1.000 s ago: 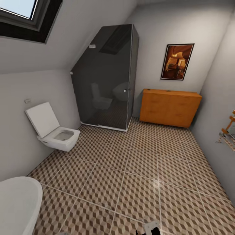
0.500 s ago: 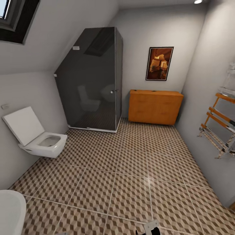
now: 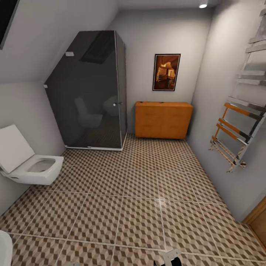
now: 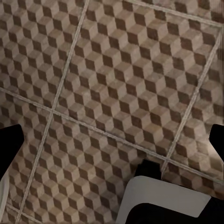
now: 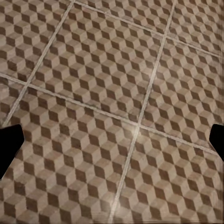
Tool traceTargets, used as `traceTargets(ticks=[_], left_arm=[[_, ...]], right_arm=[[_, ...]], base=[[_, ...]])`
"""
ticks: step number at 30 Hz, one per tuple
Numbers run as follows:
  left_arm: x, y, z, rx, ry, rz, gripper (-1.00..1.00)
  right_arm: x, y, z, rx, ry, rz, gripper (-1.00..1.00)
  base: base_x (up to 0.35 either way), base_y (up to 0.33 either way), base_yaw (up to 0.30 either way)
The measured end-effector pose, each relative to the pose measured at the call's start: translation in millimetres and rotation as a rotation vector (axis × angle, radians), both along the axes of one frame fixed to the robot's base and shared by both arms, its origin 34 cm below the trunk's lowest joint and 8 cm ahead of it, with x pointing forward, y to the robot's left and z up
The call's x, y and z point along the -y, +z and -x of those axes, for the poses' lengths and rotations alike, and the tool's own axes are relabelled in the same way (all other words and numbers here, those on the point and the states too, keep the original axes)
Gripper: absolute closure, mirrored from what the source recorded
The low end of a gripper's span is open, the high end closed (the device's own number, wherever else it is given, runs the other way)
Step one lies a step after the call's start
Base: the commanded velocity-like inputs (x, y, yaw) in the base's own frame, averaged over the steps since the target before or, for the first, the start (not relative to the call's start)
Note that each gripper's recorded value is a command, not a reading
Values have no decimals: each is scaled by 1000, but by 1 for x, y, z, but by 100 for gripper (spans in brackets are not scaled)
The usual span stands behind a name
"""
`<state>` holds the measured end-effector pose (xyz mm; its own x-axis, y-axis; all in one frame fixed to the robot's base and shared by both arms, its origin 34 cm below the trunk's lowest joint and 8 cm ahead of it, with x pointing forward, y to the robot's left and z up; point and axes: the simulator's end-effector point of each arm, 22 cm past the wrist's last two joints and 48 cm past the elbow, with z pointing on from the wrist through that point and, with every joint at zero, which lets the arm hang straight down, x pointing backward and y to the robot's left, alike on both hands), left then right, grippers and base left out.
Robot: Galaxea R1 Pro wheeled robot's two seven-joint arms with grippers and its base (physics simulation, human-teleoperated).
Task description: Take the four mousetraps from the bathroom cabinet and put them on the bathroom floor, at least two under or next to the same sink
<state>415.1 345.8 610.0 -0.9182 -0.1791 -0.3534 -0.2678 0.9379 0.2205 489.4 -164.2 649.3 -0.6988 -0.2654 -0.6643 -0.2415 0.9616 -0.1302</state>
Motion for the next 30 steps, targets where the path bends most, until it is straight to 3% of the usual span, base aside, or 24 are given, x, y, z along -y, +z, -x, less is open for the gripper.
traceTargets(ticks=[12, 30], left_arm=[[0, 0, 0, -1, -1, 0, -100], [-1, 0, 1, -4, -4, 0, -100]], right_arm=[[0, 0, 0, 0, -1, 0, -100], [-1, 1, 0, 1, 2, -1, -100]], base=[[26, 0, -260], [309, 0, -25]])
